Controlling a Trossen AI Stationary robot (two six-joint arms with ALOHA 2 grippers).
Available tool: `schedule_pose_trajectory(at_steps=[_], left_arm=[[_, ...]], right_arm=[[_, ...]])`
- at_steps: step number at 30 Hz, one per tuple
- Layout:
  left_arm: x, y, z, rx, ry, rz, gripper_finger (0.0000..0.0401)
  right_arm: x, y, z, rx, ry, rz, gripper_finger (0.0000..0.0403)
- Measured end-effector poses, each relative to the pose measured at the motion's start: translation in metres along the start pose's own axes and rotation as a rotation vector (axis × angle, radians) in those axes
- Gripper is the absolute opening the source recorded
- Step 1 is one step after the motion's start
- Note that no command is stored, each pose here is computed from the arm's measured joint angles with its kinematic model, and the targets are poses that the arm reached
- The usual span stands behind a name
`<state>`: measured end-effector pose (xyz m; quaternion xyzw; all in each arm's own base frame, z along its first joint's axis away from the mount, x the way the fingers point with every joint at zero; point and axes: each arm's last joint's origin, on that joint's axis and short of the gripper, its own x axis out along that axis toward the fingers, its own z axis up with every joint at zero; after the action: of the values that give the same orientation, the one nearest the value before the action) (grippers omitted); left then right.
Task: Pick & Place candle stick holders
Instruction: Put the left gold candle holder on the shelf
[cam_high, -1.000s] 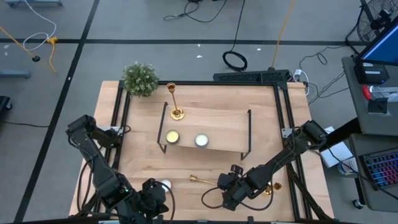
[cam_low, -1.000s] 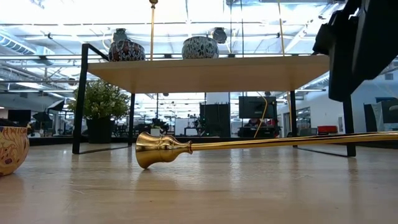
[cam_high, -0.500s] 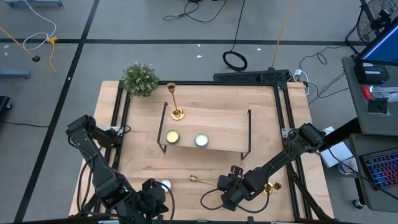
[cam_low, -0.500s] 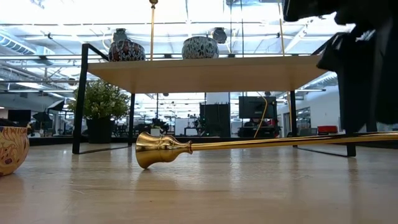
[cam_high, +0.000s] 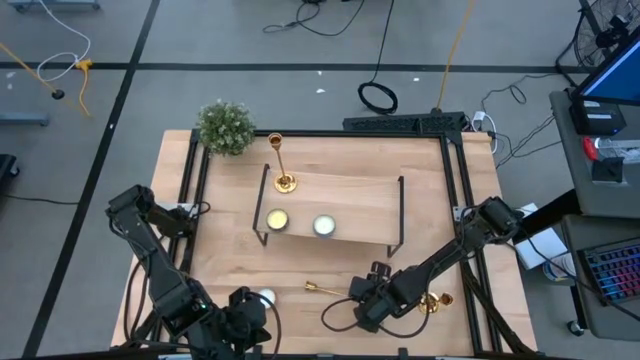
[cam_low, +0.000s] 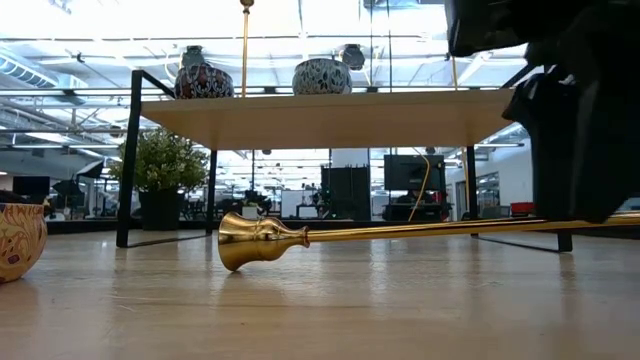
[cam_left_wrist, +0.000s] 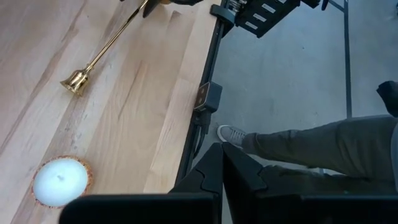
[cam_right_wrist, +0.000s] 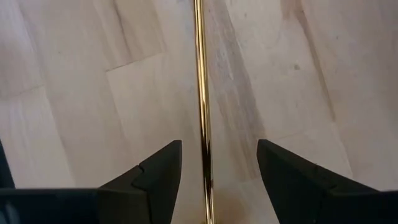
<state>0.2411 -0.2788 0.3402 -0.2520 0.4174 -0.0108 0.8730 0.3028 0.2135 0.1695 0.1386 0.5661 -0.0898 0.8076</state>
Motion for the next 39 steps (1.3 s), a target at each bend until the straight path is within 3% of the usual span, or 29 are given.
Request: schedule_pose_trajectory(at_steps=[17, 23, 31, 39], left_arm=[[0.000, 0.001, 0.000, 0.022, 0.003, 0.005, 0.0014], [0.000, 0.001, 0.000, 0.024, 0.004, 0.005, 0.0008], [0.000, 0.001, 0.000, 0.018, 0.004, 0.006, 0.0011], [0.000, 0.001, 0.000, 0.018, 0.004, 0.006, 0.0015]], right_arm=[[0.009, -0.009, -0.004, 0.062, 0.072, 0.006, 0.0201], [0.009, -0.009, -0.002, 0.068, 0.065, 0.019, 0.0147], [0.009, -0.006, -0.001, 0.070, 0.084, 0.073, 0.0023], [0.008, 0.001, 0.004, 0.127, 0.038, 0.148, 0.0023]])
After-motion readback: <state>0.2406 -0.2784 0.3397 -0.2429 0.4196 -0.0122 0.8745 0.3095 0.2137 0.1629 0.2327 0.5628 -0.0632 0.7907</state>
